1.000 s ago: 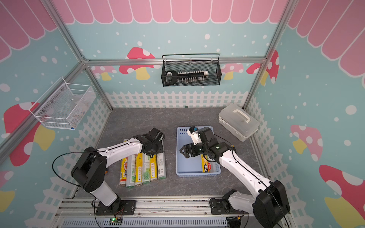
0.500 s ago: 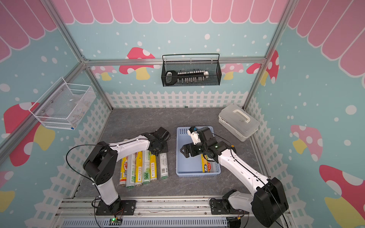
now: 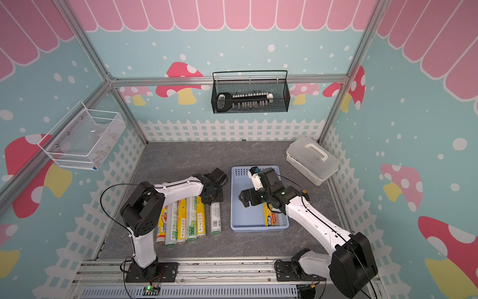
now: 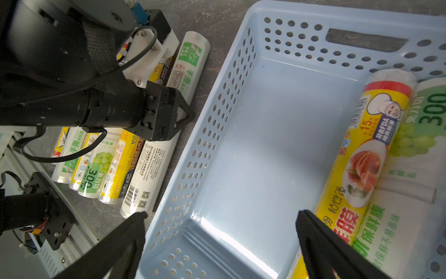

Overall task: Put the plastic wrap into the basket
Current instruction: Pick up the plastic wrap from the center of the board.

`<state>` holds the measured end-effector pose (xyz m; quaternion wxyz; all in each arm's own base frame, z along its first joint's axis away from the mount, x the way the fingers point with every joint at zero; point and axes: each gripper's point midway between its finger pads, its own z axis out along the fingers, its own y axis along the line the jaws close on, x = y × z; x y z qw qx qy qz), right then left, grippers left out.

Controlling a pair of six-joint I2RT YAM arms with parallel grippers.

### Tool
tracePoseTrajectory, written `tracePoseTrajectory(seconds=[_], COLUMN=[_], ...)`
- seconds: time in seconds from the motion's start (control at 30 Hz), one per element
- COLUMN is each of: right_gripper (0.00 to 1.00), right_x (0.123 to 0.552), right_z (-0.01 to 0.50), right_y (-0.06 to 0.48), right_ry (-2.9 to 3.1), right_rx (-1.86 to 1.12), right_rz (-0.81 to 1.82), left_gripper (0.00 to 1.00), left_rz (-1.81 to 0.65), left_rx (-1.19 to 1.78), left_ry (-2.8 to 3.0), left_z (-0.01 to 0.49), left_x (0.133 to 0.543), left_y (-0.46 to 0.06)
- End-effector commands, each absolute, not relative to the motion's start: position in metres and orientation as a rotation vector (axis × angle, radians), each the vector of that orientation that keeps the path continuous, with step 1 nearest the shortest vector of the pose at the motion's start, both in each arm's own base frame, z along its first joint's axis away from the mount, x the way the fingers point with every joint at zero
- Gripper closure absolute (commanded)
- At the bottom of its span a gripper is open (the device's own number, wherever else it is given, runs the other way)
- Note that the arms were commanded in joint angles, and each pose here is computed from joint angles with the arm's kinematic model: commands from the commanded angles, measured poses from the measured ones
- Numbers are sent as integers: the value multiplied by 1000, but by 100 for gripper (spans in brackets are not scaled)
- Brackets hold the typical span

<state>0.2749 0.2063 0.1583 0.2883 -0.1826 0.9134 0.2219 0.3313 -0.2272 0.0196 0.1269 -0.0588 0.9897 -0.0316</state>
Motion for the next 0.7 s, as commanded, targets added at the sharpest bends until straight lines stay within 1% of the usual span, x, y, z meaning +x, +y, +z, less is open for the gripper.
tracePoseTrajectory(seconds=[0.0,0.07,0.13,0.23,0.33,0.47,0.57,0.67], right_gripper=[1,0,1,1,0,1,1,0], right_x=[272,273,272,273,276,279,282,282], right_z=[154,154,155,161,169,177,175,168], right_y=[190,180,173,156,135,115,102,91], right_ry=[2451,2447,2436,2410,2369,2344,2363,2396], right_rx=[-464,-432,-406,-341,-259,-173,-108,-52], right_rz=[484,426,391,307,227,222,276,313], left_gripper=[56,61,71,78,82,83,84,84], left_rz=[-32,-75,-136,-233,-342,-520,-665,-730], left_rx=[-170,-181,-192,-200,-173,-108,-69,-44], left_ry=[2914,2868,2811,2689,2586,2472,2435,2440], left_z=[17,37,62,112,157,202,218,220], left_x=[320,324,329,335,337,339,339,342], left_y=[-222,-225,-230,-239,-257,-296,-330,-354])
